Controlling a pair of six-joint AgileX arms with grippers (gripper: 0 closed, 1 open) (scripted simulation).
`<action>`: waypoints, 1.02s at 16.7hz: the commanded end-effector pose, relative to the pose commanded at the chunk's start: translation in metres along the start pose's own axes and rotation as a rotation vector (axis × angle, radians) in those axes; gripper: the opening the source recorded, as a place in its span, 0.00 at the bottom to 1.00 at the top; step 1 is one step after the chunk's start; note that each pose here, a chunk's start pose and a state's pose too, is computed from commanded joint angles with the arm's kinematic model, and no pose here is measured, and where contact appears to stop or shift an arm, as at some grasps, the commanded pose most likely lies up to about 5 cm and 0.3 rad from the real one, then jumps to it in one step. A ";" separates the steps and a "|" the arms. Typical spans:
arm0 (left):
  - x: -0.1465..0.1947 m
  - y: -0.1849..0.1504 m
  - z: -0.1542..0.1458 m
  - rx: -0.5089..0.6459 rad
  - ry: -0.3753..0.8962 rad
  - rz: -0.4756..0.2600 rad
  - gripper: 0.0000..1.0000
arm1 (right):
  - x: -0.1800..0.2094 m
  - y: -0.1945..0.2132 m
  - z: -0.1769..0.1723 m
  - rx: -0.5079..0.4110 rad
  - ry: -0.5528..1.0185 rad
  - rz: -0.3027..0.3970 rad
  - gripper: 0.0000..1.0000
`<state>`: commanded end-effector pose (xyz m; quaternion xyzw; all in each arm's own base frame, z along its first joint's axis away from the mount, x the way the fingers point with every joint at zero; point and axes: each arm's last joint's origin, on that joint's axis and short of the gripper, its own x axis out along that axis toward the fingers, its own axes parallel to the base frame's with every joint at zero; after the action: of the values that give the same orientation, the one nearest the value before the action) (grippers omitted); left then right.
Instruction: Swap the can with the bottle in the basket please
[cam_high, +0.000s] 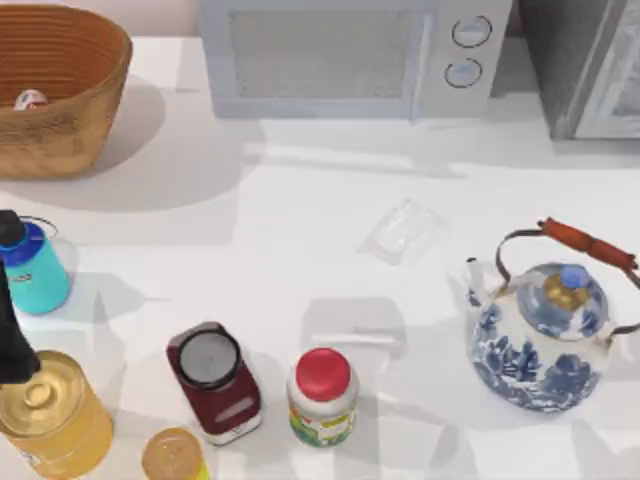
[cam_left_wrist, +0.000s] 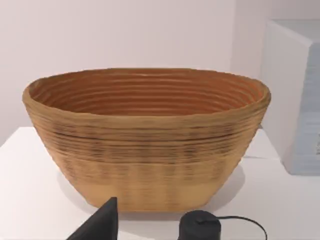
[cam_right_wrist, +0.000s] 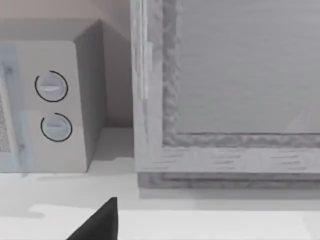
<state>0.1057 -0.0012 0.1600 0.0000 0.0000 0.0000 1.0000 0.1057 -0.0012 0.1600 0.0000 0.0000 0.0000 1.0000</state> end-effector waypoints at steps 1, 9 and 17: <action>0.000 0.000 0.000 0.000 0.000 0.000 1.00 | 0.000 0.000 0.000 0.000 0.000 0.000 1.00; 0.008 0.001 0.054 0.007 0.135 -0.003 1.00 | 0.000 0.000 0.000 0.000 0.000 0.000 1.00; 0.101 0.008 0.167 0.019 0.516 -0.008 1.00 | 0.000 0.000 0.000 0.000 0.000 0.000 1.00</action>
<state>0.2064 0.0064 0.3270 0.0096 0.2551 -0.0042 0.9669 0.1057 -0.0012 0.1600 0.0000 0.0000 0.0000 1.0000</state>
